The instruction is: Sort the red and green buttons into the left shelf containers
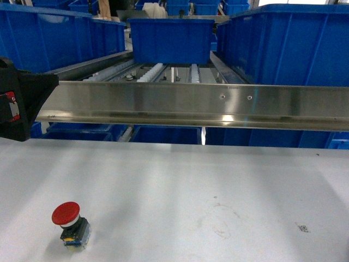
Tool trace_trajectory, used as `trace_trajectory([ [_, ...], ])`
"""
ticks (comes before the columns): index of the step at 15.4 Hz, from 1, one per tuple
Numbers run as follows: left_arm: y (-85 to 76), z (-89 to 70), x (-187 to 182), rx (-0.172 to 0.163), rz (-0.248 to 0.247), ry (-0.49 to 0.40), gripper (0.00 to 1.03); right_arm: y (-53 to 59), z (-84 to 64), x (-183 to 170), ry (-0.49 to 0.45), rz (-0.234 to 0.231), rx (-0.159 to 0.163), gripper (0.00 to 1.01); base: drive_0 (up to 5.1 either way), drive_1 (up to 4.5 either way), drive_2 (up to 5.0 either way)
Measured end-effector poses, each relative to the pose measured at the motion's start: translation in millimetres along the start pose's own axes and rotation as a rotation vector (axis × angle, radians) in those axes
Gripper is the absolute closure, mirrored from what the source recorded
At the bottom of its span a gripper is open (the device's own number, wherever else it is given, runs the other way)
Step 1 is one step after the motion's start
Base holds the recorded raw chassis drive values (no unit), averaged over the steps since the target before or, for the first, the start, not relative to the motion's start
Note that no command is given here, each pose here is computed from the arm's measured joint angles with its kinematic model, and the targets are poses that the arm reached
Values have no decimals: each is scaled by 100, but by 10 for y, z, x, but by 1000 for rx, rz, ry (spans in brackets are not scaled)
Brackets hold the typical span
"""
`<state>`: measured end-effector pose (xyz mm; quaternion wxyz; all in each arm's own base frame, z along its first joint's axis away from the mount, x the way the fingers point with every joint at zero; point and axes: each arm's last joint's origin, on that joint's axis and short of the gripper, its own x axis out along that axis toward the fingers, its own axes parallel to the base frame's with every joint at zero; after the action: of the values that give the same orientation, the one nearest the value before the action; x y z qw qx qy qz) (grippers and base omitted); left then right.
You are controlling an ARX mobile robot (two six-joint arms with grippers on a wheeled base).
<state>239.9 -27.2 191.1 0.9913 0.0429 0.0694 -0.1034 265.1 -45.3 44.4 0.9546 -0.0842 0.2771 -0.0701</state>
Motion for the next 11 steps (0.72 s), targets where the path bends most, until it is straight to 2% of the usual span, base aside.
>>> trace_trajectory([
  [6, 0, 0, 0, 0, 0, 0, 5, -9, -29, 86, 9, -6, 3, 3, 0, 0, 0],
  [7, 0, 0, 0, 0, 0, 0, 5, -9, -46, 99, 5, -20, -3, 3, 0, 0, 0],
  [8, -1, 0, 0, 0, -1, 0, 5, -12, -72, 108, 21, -49, -24, 3, 0, 0, 0],
  [11, 0, 0, 0, 0, 0, 0, 5, -13, -76, 110, 23, -55, -43, 3, 0, 0, 0],
])
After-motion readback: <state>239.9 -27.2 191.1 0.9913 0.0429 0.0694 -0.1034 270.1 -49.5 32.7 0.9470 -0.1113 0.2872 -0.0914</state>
